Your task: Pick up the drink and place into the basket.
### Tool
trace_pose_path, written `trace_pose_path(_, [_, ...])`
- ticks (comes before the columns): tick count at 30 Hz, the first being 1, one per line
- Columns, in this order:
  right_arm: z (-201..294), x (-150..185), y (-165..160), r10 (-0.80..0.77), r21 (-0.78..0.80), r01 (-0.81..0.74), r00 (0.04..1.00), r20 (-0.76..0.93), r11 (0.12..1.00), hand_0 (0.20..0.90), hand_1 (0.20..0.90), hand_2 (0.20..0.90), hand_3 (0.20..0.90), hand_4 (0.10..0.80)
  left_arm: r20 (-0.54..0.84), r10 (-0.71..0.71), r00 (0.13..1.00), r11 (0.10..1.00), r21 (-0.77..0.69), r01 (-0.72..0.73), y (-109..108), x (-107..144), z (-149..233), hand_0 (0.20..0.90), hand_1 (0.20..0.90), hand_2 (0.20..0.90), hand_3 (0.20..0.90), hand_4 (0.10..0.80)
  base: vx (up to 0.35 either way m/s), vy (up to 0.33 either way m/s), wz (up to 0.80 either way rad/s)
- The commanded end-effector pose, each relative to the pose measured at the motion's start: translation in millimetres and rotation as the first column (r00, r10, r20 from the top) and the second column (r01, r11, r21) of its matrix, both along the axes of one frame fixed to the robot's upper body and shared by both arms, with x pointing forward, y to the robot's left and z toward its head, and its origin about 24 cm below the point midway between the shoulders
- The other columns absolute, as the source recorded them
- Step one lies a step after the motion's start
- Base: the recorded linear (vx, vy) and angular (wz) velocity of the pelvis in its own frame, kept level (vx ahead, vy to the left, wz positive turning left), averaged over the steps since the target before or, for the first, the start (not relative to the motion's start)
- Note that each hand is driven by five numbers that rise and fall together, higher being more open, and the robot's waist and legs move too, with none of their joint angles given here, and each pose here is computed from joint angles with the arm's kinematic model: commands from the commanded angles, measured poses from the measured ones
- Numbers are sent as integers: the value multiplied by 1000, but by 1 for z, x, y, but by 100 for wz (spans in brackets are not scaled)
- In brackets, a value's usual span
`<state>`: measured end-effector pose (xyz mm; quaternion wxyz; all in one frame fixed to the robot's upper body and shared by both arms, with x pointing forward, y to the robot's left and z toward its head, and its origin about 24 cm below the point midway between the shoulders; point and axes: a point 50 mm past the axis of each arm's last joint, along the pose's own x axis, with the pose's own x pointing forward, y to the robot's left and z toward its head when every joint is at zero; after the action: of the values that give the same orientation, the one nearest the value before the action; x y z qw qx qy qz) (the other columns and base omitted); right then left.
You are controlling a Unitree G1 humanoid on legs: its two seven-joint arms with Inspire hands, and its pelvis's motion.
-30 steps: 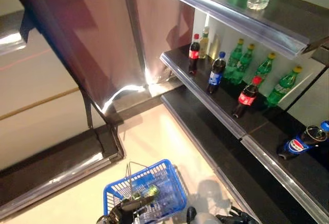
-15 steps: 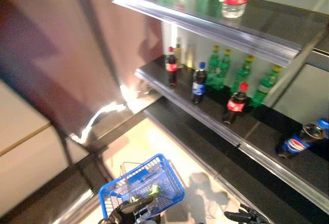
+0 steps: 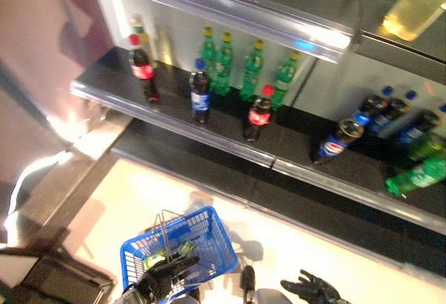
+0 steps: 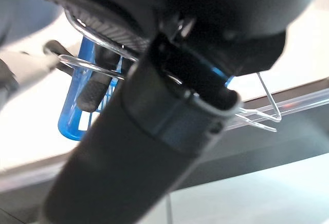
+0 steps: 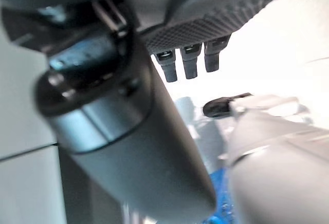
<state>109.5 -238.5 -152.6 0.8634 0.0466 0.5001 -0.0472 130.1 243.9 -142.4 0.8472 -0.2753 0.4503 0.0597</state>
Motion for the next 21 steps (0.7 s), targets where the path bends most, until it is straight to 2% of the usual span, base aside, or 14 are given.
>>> trace_pose_path(1, [4,0,-12,-23,-24,23,1000,17,999,900,900,900,900,800,180,29,983,999,-40,-22,7,28,16,300,300,300,200,100,3,-18,-51])
trace_pose_path(3, [4,0,-13,-20,-25,21,1000,13,999,900,900,900,900,800,175,32,984,999,-39,-25,8,26,15,300,300,300,200,100,10,-59,-57])
trace_pose_path(8, [-1,-21,-21,28,-53,-34,994,-105,998,900,900,900,900,800,103,96,990,995,-28,-94,22,0,9,300,300,300,200,100,166,-316,-47])
trace_pose_path(12, [2,-15,-26,67,-72,-76,992,-111,995,900,900,900,900,800,85,135,987,990,-57,-131,18,-12,4,300,300,300,200,100,92,-95,-24])
trace_pose_path(17, [4,-5,-28,13,-67,-18,997,-73,998,900,900,900,900,800,76,83,994,993,-89,-77,3,-9,1,300,300,300,200,100,37,0,-11])
trace_pose_path(21, [2,-15,-26,24,-67,-31,995,-100,997,900,900,900,900,800,82,100,992,992,-90,-92,5,-8,2,300,300,300,200,100,70,30,11])
